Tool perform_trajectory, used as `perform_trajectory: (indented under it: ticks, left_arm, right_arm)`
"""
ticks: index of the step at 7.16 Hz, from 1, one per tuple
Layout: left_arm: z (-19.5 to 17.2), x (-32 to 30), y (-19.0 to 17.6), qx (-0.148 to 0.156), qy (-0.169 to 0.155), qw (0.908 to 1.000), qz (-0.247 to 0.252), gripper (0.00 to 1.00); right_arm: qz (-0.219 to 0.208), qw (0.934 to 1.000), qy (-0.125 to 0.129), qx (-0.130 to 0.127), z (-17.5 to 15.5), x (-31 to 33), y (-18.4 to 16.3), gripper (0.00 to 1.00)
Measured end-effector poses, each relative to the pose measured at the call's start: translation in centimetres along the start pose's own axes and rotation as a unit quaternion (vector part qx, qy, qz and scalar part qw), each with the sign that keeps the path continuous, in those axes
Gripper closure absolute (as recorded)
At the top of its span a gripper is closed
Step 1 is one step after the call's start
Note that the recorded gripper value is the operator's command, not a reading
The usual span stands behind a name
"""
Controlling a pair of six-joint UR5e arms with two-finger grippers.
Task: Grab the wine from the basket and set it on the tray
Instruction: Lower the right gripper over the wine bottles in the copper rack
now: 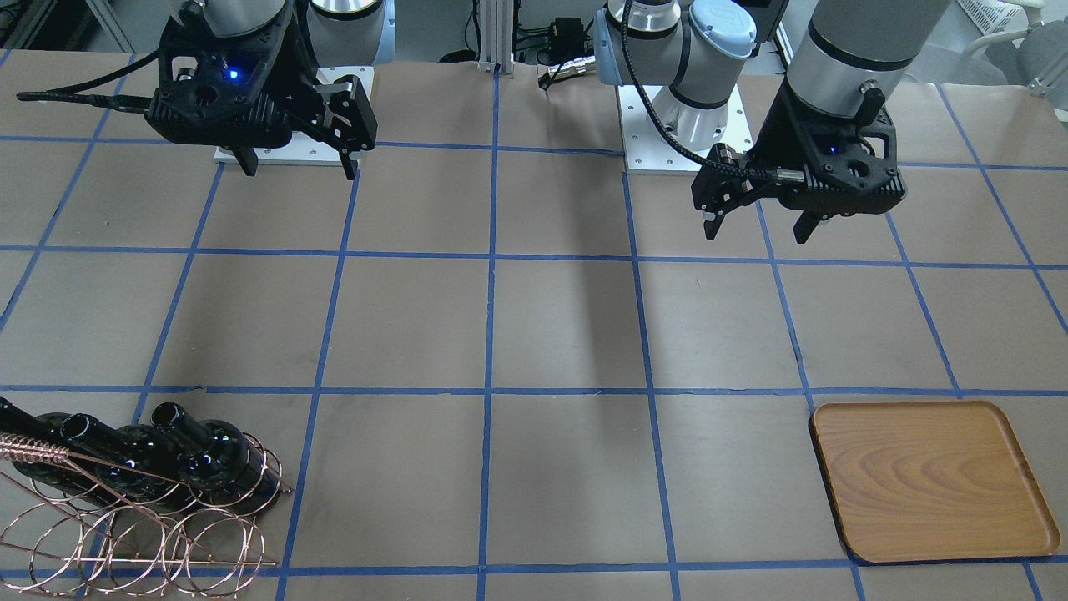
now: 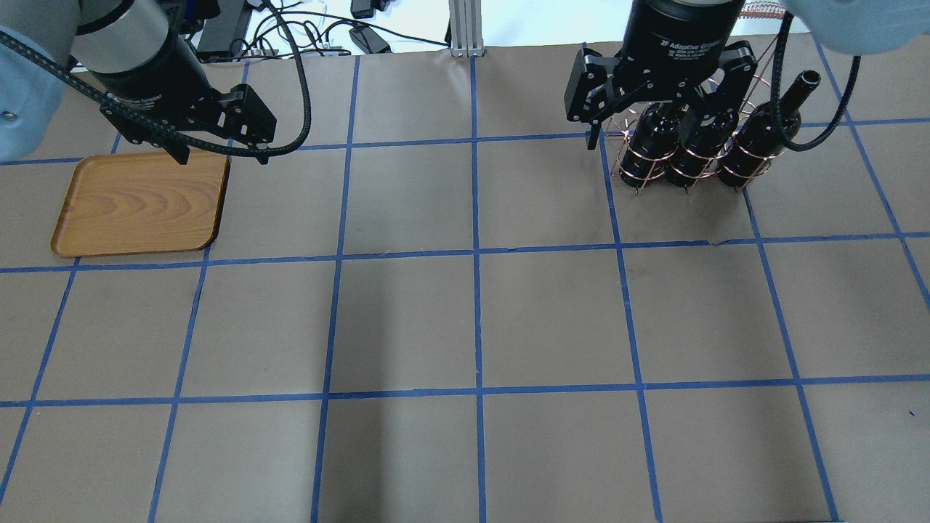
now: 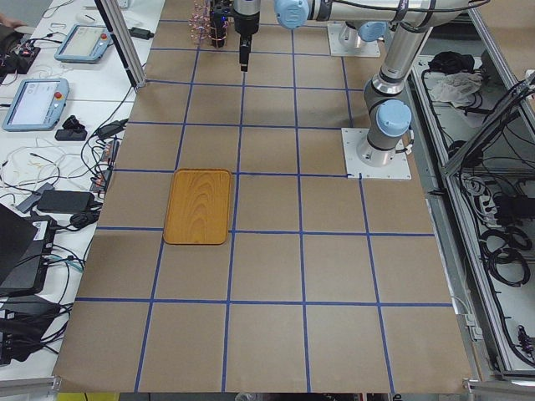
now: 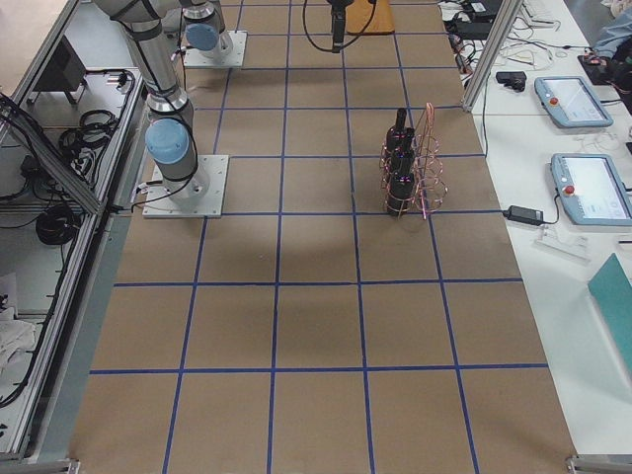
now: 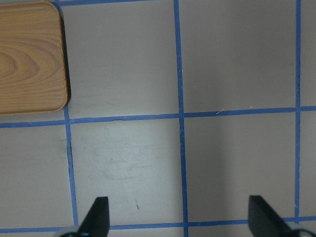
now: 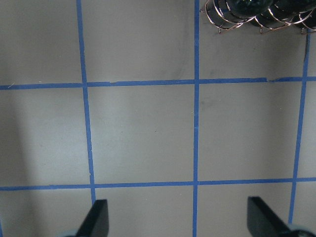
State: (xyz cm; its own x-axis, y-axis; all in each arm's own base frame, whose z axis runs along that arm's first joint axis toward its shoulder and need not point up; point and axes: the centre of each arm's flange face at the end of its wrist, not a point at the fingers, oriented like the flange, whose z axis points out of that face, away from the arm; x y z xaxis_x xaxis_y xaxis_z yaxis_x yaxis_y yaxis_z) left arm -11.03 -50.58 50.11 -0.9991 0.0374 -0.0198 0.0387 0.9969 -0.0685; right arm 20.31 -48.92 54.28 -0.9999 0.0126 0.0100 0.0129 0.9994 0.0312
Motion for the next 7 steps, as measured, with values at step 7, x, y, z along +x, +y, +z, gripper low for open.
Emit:
perform_trajectory:
  ticks: [7]
  left_arm:
    - [0.1,0.0,-0.1,0.0,0.001,1.0,0.0,0.0]
  right_arm:
    - [0.003,1.0,0.007,0.005,0.5,1.0,-1.1,0.0]
